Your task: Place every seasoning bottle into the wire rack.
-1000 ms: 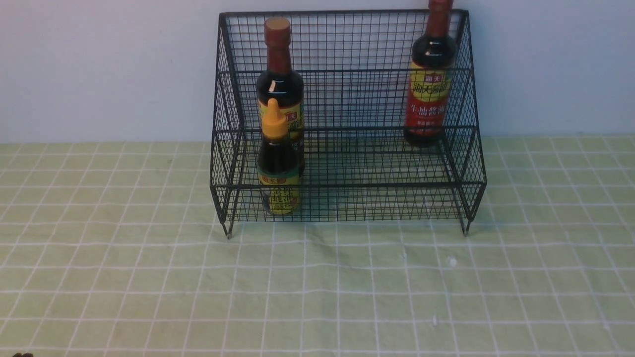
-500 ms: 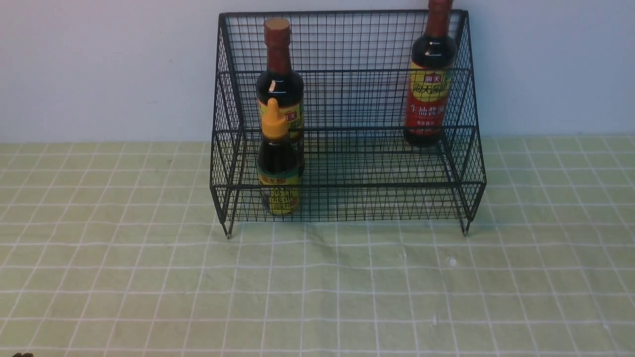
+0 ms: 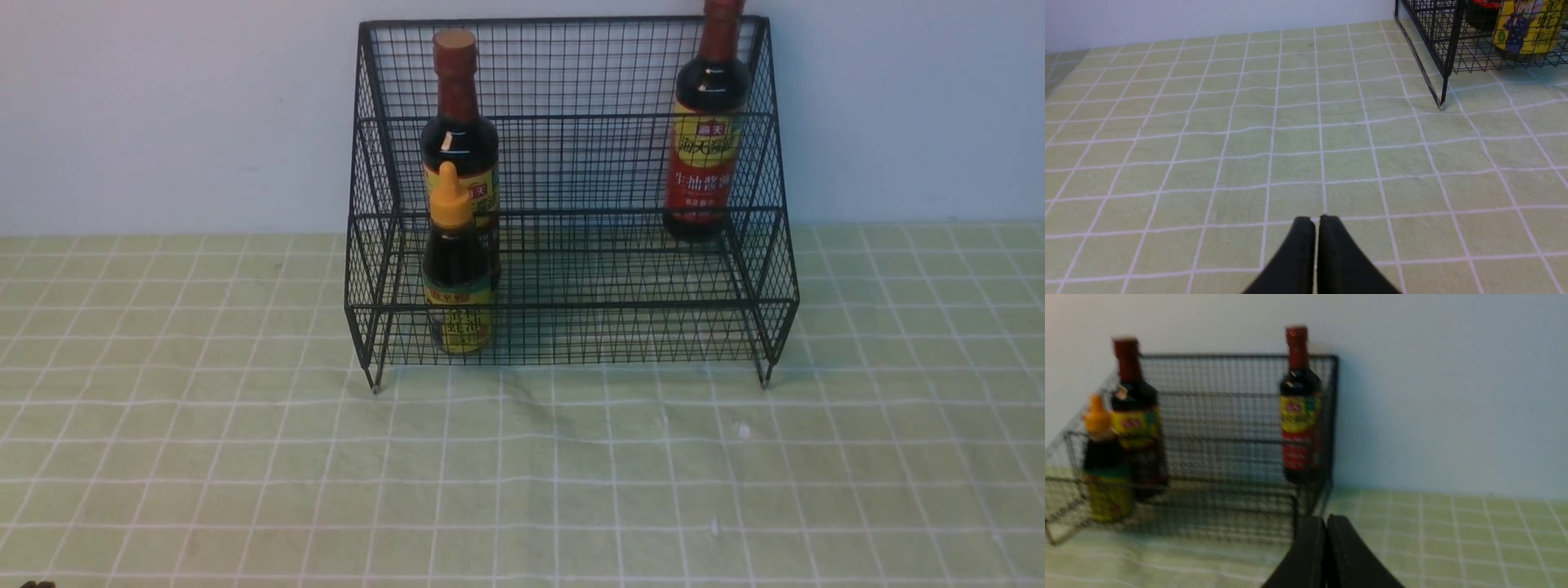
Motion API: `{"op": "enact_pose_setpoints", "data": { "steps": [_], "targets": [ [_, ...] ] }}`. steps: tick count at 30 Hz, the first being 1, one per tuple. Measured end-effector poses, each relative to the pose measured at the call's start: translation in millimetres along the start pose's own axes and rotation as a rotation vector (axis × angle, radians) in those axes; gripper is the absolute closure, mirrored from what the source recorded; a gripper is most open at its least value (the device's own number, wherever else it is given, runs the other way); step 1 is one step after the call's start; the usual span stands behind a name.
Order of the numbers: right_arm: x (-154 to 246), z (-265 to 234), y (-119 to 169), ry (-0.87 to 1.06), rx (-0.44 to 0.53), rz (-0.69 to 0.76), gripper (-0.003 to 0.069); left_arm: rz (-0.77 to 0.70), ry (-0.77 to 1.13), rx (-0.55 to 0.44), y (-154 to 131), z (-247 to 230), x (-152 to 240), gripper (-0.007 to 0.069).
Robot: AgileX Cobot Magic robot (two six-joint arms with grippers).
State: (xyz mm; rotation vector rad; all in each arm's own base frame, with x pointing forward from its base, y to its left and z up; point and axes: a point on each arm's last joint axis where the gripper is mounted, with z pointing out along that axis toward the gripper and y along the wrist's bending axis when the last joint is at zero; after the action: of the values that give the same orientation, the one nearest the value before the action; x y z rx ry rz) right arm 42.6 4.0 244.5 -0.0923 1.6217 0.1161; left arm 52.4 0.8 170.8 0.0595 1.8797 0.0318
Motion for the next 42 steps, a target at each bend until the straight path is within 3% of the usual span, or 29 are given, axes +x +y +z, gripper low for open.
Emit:
{"op": "enact_pose_setpoints", "data": {
  "steps": [8, 42],
  "targets": [
    [64, 13, -9, 0.195, 0.155, 0.018, 0.0672, 0.000, 0.000, 0.000, 0, 0, 0, 0.0631],
    [62, 14, -9, 0.154, 0.164, 0.027, 0.0672, 0.000, 0.000, 0.000, 0, 0, 0, 0.0631]
  ]
}}
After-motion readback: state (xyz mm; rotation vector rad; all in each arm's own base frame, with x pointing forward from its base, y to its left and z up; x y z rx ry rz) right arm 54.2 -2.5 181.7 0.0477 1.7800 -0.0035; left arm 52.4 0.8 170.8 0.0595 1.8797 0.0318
